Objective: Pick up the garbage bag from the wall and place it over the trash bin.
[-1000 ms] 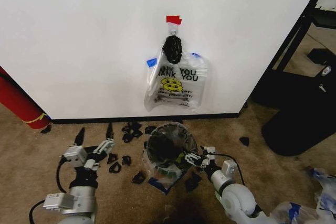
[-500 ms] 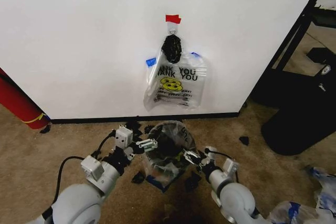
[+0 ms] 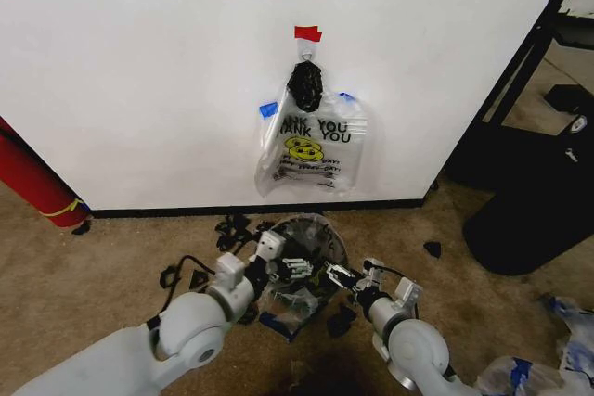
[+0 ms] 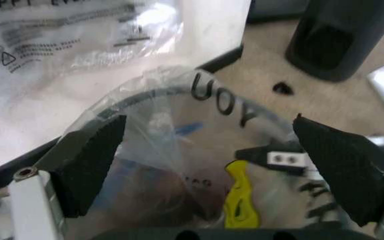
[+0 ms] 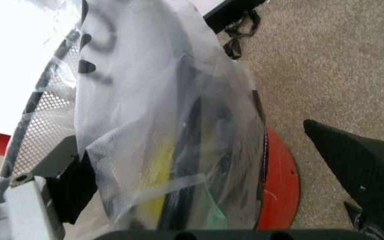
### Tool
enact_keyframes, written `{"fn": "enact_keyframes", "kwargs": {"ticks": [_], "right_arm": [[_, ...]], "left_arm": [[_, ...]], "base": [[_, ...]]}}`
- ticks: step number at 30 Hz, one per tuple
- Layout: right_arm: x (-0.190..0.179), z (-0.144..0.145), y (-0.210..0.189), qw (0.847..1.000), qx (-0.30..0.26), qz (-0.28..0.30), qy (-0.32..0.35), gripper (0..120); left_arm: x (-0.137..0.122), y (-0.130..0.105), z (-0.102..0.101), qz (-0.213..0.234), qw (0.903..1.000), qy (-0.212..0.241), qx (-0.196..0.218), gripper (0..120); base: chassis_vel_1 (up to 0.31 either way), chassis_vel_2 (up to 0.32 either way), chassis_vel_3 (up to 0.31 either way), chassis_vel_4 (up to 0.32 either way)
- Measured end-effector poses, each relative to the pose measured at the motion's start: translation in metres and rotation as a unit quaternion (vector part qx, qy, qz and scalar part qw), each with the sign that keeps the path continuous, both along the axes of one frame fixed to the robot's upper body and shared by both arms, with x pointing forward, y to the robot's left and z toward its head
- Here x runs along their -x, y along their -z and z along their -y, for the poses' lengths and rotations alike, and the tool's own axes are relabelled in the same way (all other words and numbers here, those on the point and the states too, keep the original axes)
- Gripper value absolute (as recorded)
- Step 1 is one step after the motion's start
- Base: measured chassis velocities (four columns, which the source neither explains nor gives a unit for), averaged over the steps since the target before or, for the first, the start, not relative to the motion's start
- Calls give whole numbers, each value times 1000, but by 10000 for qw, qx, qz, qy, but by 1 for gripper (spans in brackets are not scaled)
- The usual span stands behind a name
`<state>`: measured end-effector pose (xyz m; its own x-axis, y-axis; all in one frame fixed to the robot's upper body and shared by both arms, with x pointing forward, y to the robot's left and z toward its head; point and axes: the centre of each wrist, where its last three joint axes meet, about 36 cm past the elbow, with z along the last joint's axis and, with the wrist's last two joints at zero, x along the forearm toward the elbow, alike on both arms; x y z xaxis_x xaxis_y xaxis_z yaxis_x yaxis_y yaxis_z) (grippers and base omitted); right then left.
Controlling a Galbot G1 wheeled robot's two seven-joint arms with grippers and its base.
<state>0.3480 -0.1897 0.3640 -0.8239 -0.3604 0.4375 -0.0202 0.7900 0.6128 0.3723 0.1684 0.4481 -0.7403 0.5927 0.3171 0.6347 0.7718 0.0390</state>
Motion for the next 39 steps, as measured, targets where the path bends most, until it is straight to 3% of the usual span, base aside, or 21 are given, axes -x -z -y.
{"fn": "enact_keyframes", "kwargs": {"ticks": [10, 15, 24, 39], "right_arm": [[3, 6, -3, 10000, 28, 23, 42, 100], [2, 8, -3, 10000, 45, 38, 44, 100], [1, 10, -5, 9999, 113, 69, 15, 100], [0, 8, -1, 9997, 239, 46, -24, 100]], "left_arm": [[-40, 0, 23, 104, 9979, 110, -633, 98], [-54, 13, 29, -64, 9958, 97, -907, 98], [-63, 17, 37, -266, 9960, 40, -850, 98], [-60, 7, 58, -273, 9946, 435, -899, 97]], "base": [[0, 0, 0, 0], [0, 0, 0, 0], [0, 0, 0, 0], [0, 0, 0, 0]]}}
